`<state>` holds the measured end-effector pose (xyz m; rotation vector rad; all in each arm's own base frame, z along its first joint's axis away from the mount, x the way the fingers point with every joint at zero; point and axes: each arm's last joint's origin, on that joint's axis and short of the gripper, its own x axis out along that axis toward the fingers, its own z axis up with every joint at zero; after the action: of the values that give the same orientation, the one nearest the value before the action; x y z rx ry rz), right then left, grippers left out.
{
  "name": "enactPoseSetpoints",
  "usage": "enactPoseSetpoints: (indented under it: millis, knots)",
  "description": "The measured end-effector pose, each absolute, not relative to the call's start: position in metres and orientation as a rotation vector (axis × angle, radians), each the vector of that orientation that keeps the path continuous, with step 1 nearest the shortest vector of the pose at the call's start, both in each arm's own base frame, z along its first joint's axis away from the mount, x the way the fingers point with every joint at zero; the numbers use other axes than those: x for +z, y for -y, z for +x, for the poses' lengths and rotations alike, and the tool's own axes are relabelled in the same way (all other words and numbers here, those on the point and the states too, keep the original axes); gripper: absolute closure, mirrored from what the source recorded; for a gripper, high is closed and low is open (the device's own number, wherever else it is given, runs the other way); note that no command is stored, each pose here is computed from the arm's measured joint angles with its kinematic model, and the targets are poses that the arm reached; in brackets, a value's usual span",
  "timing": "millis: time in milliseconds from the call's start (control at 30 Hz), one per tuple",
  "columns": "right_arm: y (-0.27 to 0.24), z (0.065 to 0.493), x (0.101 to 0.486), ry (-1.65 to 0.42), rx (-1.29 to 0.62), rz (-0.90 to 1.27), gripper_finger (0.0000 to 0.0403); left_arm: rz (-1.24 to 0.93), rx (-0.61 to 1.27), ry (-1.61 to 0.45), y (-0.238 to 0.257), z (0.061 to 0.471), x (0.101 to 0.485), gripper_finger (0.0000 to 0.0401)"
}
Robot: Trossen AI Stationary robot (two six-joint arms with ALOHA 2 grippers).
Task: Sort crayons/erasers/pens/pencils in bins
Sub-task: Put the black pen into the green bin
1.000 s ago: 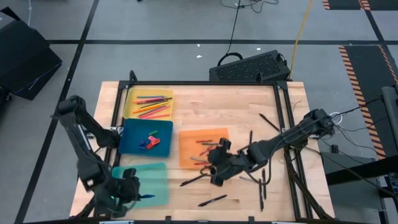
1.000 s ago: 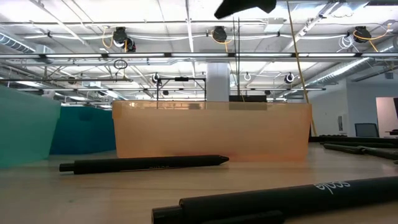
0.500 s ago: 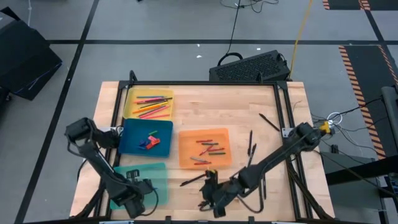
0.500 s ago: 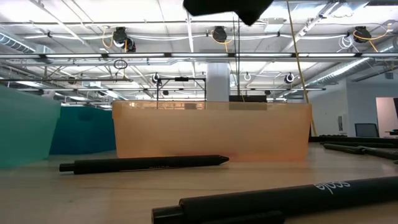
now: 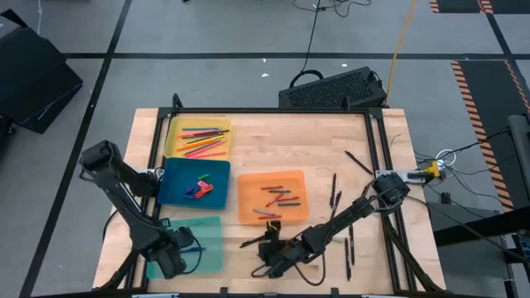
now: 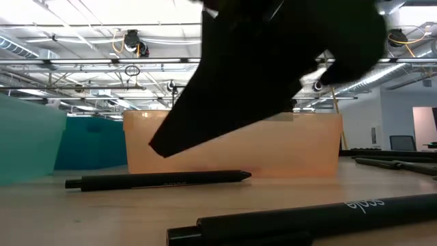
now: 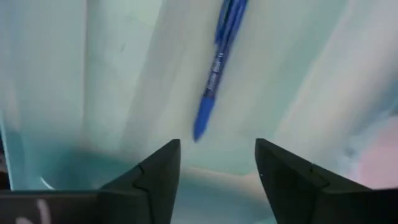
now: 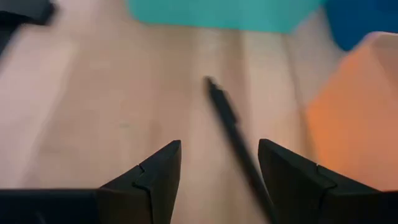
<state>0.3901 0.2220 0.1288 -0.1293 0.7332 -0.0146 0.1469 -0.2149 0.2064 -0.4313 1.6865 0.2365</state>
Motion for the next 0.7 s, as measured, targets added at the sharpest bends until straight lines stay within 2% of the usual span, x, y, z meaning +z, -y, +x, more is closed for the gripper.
enactPoseSetpoints:
  millis: [167,300,533,700]
  knots:
    - [-0.2,0.398,0.126,-0.776,-0.065,-0.139,0.0197,-0.544,0.28,-1.549,0.207,0.139,0.228,0.0181]
    - [-0.186,0.401,0.123,-0.875,0.016,-0.107,0.0204,-0.596,0.31,-1.491,0.204,0.137,0.235,0.0181]
    - [-0.182,0.392,0.117,-1.036,0.169,-0.148,0.025,-0.606,0.317,-1.489,0.204,0.137,0.235,0.0181]
    - [-0.185,0.386,0.116,-1.082,0.201,-0.179,0.0295,-0.605,0.318,-1.49,0.204,0.137,0.235,0.0181]
